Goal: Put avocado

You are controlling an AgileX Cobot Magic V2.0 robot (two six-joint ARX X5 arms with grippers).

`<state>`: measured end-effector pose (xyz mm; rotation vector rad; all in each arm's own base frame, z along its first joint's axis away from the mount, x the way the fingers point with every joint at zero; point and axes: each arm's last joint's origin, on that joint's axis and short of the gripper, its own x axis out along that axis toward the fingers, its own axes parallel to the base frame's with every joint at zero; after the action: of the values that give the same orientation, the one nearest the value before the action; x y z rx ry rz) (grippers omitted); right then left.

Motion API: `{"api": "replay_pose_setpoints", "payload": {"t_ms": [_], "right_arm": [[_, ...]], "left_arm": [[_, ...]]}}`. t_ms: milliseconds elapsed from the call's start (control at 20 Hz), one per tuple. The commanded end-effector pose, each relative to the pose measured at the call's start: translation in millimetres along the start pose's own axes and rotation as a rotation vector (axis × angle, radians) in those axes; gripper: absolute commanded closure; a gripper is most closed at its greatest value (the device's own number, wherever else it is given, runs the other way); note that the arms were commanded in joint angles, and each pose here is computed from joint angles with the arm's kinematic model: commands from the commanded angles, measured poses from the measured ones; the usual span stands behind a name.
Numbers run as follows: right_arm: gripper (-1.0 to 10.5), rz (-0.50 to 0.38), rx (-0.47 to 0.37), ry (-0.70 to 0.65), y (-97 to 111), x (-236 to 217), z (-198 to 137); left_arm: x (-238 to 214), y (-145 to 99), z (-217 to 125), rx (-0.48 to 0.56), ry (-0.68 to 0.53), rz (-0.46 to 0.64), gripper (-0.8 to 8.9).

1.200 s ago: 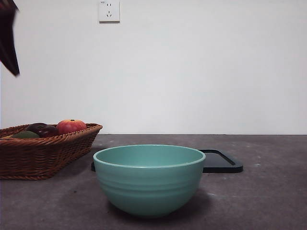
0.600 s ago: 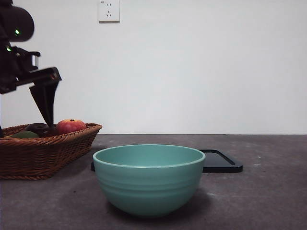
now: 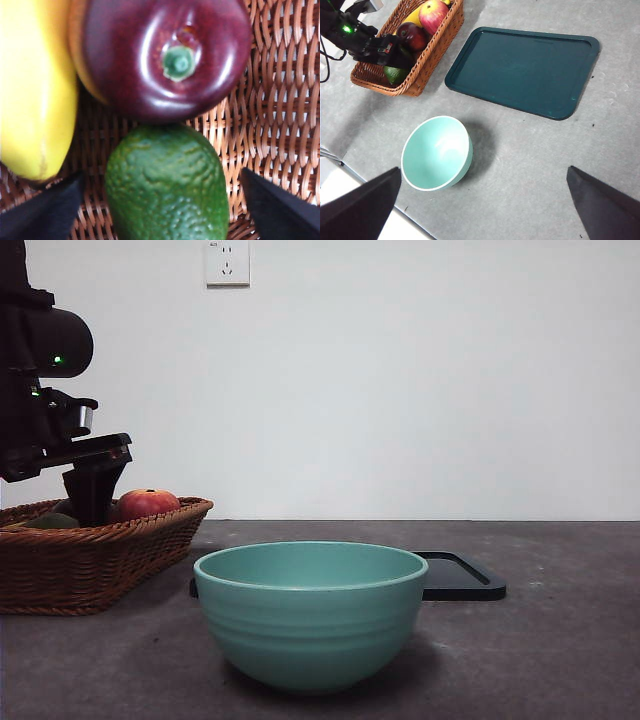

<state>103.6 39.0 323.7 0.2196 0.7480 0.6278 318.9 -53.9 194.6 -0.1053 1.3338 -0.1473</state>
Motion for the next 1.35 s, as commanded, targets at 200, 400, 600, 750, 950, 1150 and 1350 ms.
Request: {"api": "replay_pose_setpoints", "payload": {"t_ms": [200,400,600,750,950,1150,1350], "right_arm": [[3.1,0.007,-0.019,-0.016,2,-2,4],[3.1,0.008,-0.023,-0.023,2,-2,5],[3.1,0.009,-0.023,-0.023,2,-2,5],[3.1,0.009,-0.023,-0.023,2,-2,5],[3.1,0.009,-0.022,-0.022,2,-2,5],[3.1,0.009,-0.022,-0.022,2,-2,5],[3.1,0.009,-0.022,-0.022,2,-2,5]], "left_arm": [[1,-1,0,-0.007,0.037,0.007,6.18],[-7,-2,0,0.006,0.020,0.004,6.32],[-40,-7,-8,0.021,-0.052,-0.012,6.32],[-74,-16,-22,0.044,-0.116,-0.081,6.32],[-117,-42,-48,0.098,-0.201,-0.234,6.32],[-138,-77,-74,0.173,-0.224,-0.329,6.33],[-134,-112,-87,0.253,-0.193,-0.388,6.33]]}}
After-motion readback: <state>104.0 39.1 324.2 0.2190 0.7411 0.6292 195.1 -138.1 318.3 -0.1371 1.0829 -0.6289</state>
